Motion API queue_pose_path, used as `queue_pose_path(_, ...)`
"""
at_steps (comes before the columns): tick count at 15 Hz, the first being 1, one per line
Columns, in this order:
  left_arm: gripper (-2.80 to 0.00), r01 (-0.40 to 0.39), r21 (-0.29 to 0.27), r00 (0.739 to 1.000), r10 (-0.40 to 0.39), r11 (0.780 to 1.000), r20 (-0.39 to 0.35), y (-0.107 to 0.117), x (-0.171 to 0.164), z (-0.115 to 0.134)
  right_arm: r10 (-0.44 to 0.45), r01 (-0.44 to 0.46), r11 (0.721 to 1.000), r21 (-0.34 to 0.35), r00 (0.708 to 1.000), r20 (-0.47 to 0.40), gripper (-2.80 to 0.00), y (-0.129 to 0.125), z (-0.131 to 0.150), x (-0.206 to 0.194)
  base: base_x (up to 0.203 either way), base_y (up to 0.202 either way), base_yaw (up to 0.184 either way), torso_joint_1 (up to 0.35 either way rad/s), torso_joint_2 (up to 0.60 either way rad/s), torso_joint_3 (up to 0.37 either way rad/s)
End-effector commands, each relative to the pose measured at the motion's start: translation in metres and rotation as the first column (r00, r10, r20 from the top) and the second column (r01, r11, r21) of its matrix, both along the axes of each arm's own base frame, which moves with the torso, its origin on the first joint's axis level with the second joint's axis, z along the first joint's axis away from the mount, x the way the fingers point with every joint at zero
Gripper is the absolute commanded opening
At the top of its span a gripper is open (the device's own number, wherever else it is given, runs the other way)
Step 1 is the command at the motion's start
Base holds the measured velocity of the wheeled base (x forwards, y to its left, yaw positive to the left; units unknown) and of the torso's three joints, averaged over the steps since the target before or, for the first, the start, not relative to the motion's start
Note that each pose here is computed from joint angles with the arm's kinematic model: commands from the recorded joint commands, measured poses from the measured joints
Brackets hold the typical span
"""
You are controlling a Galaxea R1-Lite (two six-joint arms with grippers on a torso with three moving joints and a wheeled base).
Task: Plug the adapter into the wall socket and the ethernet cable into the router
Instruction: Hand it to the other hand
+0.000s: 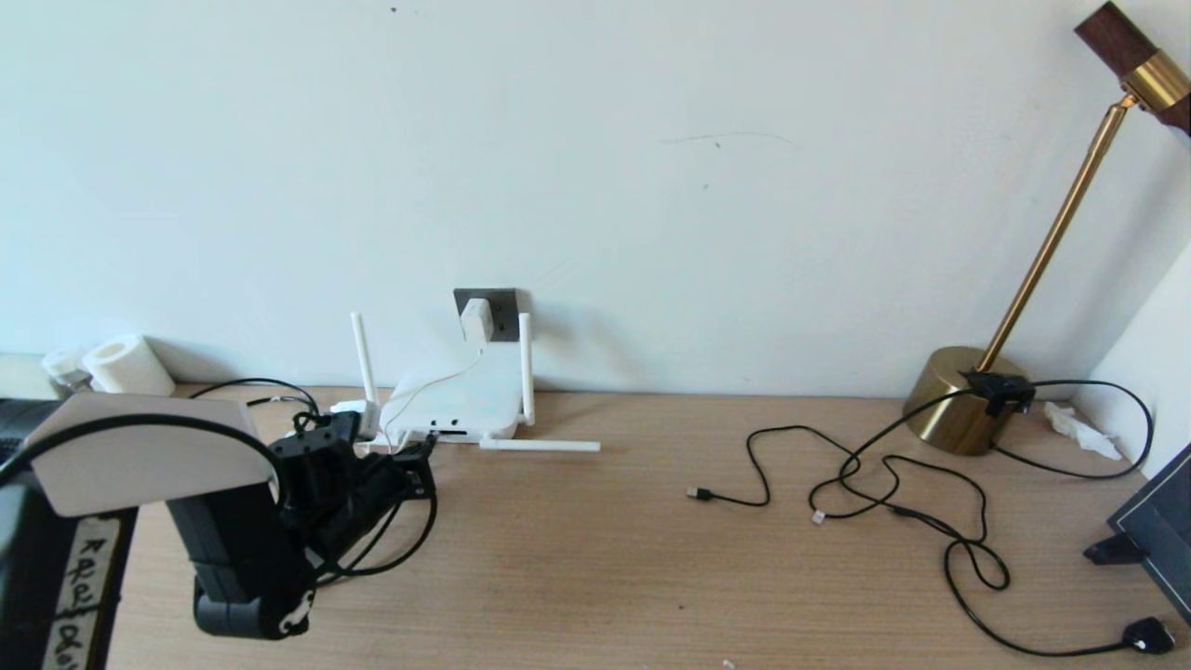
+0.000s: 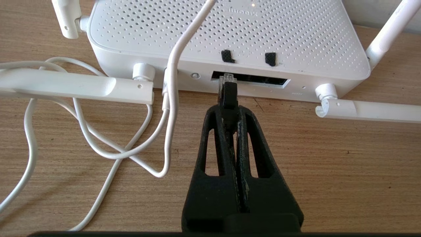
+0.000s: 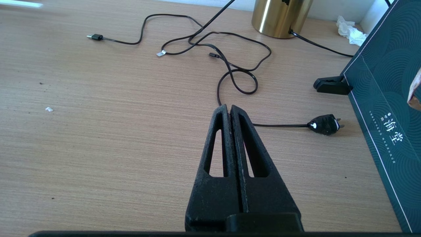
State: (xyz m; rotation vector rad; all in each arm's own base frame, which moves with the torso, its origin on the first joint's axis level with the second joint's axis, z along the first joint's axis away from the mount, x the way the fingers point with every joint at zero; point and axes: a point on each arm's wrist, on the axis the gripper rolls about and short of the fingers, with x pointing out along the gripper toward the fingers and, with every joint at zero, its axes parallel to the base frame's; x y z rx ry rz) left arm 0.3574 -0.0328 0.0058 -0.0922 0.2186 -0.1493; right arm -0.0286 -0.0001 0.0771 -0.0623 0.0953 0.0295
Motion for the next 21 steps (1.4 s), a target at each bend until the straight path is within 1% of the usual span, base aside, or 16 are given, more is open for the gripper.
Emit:
queue_pose_path(1,-2.80,-0.001,-0.002,1.000,0.001,1.000,0.014,0.0001,0.0031,0.0000,0.001,-0.001,1.000,0.000,1.000,0.000,-2.80,0.0000,-0.0001,0.0000,0.000,0.000,0.000,0.000,0.00,0.000)
queue_pose_path(5,-2.80,-0.002,-0.003,1.000,0.002,1.000,0.026,-0.0001,0.0058,0.0015,0.001,-0.001,1.000,0.000,1.000,0.000,-2.80,0.0000,-0.0001,0.0000,0.000,0.000,0.000,0.000,0.00,0.000)
queue_pose_path(21,-2.80,-0.007,-0.003,1.000,0.007,1.000,0.024,0.0023,0.0061,0.0010,0.001,-0.001,1.000,0.000,1.000,0.000,-2.80,0.0000,-0.0001,0.0000,0.000,0.000,0.000,0.000,0.00,0.000)
